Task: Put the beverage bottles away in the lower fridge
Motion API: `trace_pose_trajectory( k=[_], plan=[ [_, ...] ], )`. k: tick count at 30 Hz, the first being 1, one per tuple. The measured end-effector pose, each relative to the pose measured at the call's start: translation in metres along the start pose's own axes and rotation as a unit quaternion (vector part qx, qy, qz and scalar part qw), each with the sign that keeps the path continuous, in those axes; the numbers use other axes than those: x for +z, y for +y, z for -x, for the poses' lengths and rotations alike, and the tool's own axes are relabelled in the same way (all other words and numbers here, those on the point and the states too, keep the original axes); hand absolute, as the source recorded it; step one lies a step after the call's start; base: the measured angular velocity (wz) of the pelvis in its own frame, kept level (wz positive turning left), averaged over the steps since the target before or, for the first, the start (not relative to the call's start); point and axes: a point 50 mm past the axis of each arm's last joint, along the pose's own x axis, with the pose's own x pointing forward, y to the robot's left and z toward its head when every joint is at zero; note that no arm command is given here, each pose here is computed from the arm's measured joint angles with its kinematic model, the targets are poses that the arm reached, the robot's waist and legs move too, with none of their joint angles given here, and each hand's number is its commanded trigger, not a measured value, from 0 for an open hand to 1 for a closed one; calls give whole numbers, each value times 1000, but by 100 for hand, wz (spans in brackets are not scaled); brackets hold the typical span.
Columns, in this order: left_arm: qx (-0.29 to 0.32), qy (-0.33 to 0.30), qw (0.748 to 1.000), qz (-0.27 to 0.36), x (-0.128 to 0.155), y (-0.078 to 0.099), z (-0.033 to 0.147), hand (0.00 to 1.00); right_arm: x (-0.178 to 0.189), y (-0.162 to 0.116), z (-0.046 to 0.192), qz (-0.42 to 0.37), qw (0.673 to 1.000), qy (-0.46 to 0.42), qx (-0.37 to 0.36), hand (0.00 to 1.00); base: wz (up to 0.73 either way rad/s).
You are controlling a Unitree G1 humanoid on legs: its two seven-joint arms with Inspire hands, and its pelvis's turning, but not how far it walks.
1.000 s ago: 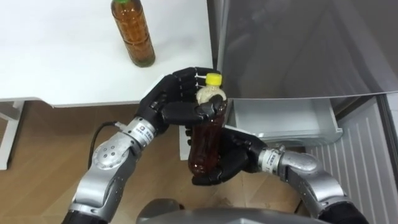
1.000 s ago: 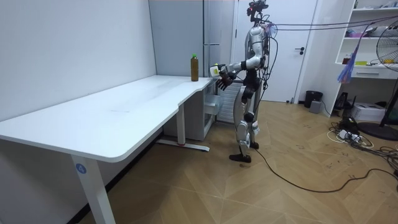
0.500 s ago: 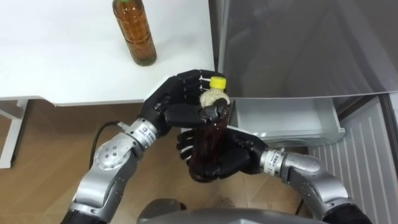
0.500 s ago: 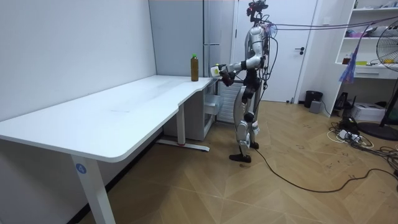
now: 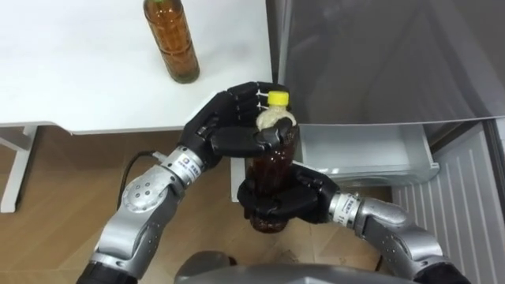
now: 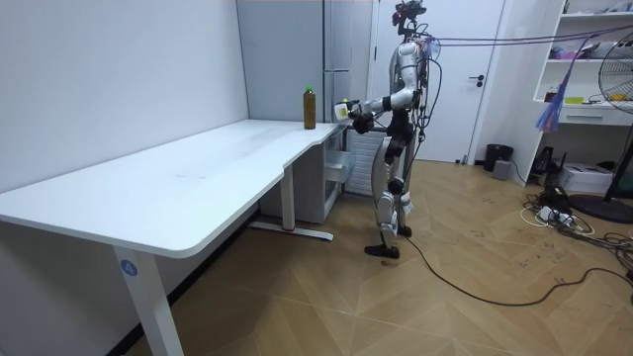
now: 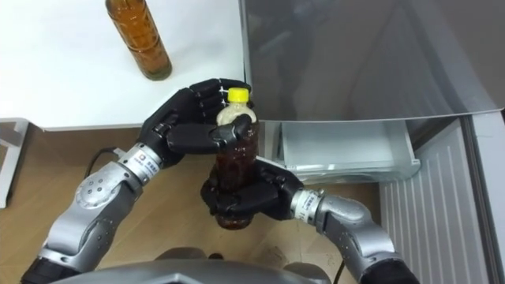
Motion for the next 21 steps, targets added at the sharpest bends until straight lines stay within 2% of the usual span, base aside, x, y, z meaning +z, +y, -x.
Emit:
trace_pose_trajectory(
  k=[21],
  plan=[
    [-12,10,1000,8,-5,-5,1,0,-6,-3,7,4,1000,24,-17,100,0]
  ],
)
